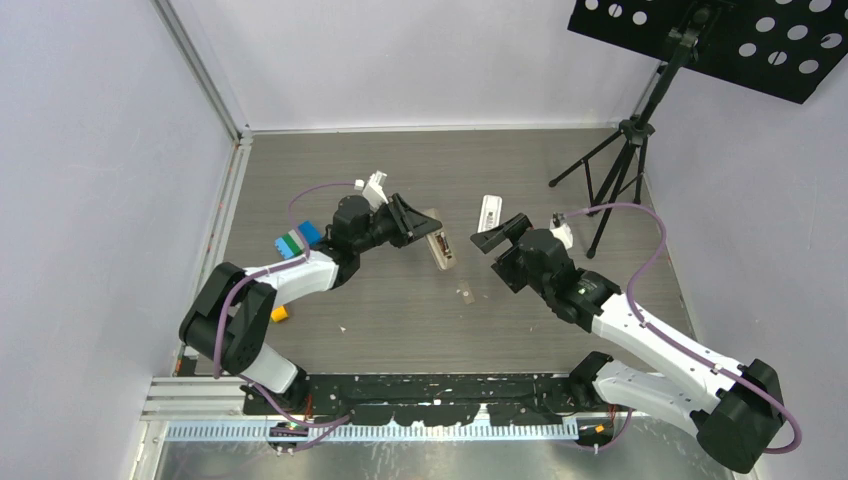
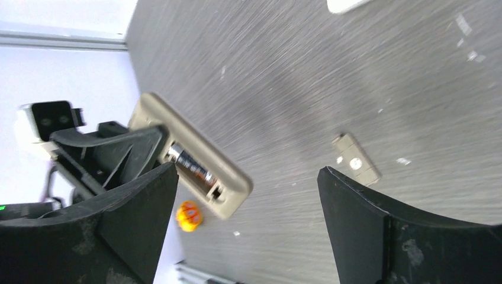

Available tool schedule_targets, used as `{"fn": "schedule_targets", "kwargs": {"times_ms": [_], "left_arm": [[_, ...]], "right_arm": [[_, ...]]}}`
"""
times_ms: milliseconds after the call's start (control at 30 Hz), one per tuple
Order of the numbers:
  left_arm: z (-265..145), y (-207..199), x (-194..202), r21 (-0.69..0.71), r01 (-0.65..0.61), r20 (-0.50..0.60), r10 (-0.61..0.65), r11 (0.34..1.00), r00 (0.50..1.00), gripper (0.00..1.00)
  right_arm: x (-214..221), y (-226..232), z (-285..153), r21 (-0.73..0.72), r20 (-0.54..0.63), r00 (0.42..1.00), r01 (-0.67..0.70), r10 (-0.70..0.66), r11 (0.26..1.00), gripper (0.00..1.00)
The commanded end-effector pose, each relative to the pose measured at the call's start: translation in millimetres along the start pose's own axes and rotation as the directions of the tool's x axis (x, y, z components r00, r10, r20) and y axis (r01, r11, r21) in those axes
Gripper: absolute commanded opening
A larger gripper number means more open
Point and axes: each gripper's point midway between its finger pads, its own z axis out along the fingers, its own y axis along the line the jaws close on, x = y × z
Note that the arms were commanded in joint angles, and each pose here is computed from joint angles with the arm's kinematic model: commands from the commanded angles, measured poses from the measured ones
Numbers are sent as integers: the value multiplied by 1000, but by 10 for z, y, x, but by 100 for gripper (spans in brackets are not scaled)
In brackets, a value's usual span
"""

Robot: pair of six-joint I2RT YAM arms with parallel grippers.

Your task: Load the batteries into the remote control

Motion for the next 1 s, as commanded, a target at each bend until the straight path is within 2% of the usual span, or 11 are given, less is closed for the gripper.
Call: {"fn": "schedule_targets", "kwargs": {"times_ms": [0,267,533,767,967], "left_arm": [[65,-356,-358,115,-35,134,19,993,991,0],[31,-496,-489,83,-10,154,-3,996,988,0],[1,-570,-441,47,31,95,-35,998,995,0],[-12,-642,-424,63,45,74,-49,997,996,0],[-10,-705,-388,95,34,43,-38,995,998,0]], "right_arm": [[13,336,-34,-106,-51,967,-252,248,962,96],[142,614,159,-205,-153,910,-411,385,889,96],[28,983,157,-380,-172,898,-440,405,814,96],[115,1036,239,-370,-218,886,-463,409,805,96],[170,1084,292,-378,-249,879,-476,408,794,89]]}}
